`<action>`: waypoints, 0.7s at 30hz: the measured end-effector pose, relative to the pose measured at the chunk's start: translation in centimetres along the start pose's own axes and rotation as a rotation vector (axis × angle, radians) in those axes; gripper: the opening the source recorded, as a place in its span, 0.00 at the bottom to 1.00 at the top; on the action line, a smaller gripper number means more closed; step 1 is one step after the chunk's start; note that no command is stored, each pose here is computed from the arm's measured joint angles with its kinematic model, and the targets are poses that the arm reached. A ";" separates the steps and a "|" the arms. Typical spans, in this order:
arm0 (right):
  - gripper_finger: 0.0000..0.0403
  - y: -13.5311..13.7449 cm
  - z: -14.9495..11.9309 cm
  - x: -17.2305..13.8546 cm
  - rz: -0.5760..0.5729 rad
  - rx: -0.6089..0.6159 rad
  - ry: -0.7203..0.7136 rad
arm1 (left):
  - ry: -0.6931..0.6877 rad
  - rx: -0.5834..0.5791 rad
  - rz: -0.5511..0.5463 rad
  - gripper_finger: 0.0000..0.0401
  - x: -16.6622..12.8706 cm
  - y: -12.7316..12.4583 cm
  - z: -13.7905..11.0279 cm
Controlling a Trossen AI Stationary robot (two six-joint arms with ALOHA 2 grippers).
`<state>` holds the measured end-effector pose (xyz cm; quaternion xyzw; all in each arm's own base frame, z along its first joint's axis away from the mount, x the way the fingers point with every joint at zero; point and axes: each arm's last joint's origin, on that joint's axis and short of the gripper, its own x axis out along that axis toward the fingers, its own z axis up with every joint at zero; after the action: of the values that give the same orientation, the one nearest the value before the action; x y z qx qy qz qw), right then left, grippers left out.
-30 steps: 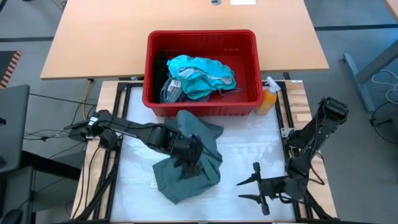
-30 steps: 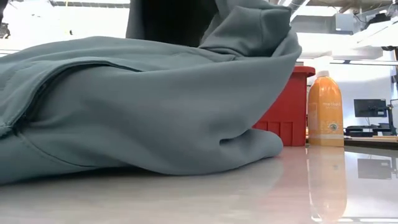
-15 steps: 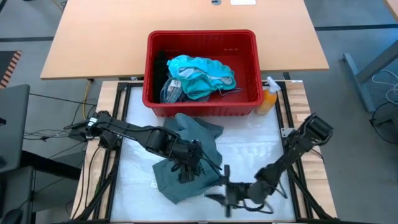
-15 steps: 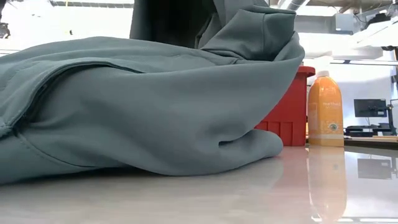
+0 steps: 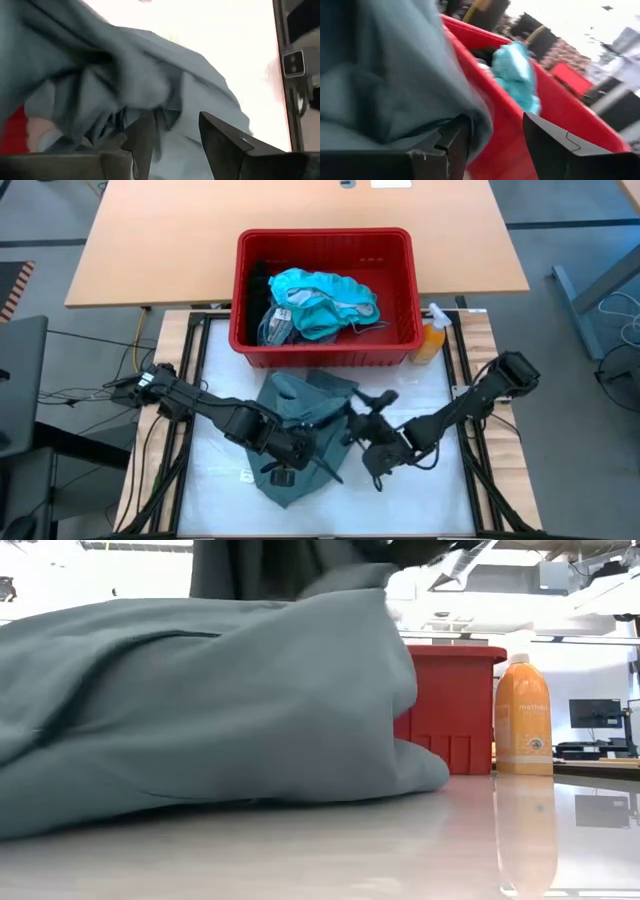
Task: Fold Laundry from Bin
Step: Fold the light blue pants
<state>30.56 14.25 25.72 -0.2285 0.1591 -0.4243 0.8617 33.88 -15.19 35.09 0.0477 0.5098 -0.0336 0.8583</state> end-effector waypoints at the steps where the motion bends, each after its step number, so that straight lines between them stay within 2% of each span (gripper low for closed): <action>1: 0.51 -0.4 0.0 -0.3 -0.025 0.018 -0.004 | 0.012 0.023 -0.002 0.36 -0.1 -0.3 -0.2; 4: 0.51 -1.8 -0.1 -2.0 -0.005 0.122 -0.023 | 0.083 0.048 0.010 0.36 -0.2 -0.8 -1.1; 6: 0.50 -2.9 -0.3 -3.4 0.060 0.223 -0.023 | 0.119 0.040 0.048 0.36 -0.4 -1.2 -1.8; 10: 0.47 -5.8 -2.3 -4.7 0.205 0.352 0.121 | 0.164 0.033 0.022 0.36 -0.3 -3.5 -3.2; 15: 0.42 -7.9 -6.6 -4.8 0.149 0.371 0.315 | 0.204 -0.041 -0.041 0.36 -0.6 -6.3 -4.7; 17: 0.41 -7.7 -6.9 -5.5 0.168 0.438 0.305 | 0.181 -0.063 -0.073 0.36 -0.8 -7.2 -4.7; 19: 0.41 -6.6 -6.5 -6.7 0.231 0.479 0.218 | 0.120 -0.052 -0.095 0.36 -0.9 -7.9 -4.5; 21: 0.42 -5.0 -5.2 -7.9 0.312 0.439 0.107 | 0.056 0.002 -0.097 0.36 -1.0 -8.4 -4.1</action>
<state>20.16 16.60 24.59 0.0138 0.1420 -0.3223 0.9358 28.91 -23.03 33.57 0.0247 0.5353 -0.0741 0.8411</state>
